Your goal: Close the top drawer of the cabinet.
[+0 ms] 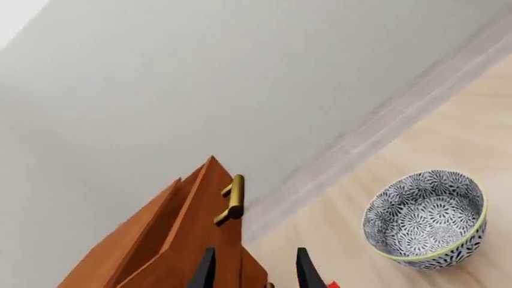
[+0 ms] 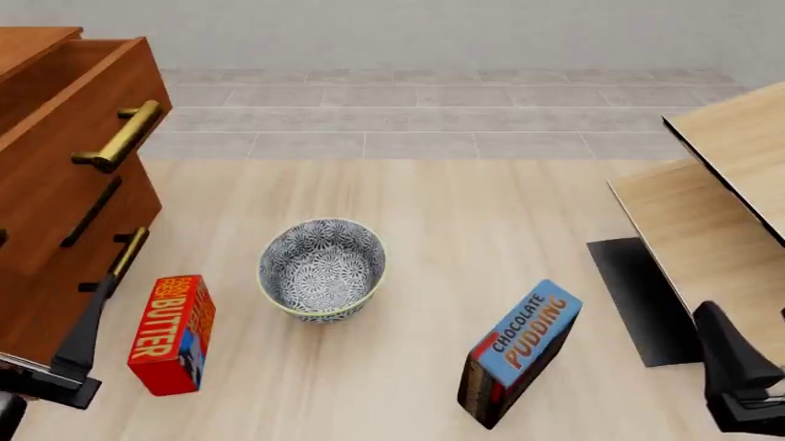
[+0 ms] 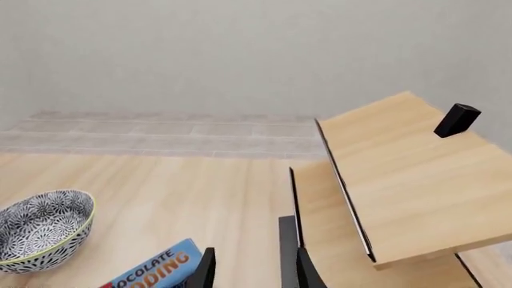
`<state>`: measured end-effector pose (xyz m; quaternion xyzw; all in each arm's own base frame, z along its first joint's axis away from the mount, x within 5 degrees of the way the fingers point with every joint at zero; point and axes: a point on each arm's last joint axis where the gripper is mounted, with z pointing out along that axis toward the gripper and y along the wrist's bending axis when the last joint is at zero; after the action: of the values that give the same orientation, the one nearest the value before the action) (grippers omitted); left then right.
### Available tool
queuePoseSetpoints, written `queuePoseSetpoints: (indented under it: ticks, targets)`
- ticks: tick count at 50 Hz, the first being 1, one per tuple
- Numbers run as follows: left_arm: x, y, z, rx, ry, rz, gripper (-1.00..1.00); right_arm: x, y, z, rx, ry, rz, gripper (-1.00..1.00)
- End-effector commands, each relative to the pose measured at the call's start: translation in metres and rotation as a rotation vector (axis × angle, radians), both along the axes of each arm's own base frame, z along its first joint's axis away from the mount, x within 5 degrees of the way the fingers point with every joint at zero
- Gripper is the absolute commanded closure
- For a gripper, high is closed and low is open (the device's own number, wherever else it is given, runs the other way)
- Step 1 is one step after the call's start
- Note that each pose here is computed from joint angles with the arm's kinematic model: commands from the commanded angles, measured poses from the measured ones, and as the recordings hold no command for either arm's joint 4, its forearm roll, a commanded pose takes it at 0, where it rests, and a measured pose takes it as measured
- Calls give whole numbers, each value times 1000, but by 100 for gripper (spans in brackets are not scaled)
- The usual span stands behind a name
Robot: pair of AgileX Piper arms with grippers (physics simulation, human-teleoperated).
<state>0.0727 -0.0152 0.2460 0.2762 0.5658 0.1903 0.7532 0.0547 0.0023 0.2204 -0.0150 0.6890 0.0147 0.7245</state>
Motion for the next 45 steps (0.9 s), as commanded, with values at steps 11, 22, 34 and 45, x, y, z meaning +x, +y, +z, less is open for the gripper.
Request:
queuePoseSetpoints:
  ticks: [11, 22, 34, 45]
  targets:
    - [37, -8, -1, 145, -41, 29, -100, 1, 0, -6, 6, 10, 0, -100]
    - [51, -6, 0, 178, -42, 73, -100, 1, 0, -9, 2, 16, 2, -100]
    - [80, -3, -8, 288, -54, 149, -100, 1, 0, -10, 2, 16, 4, -100]
    - [93, -3, -20, 366, -59, 174, -100, 1, 0, -10, 5, 17, 2, -100]
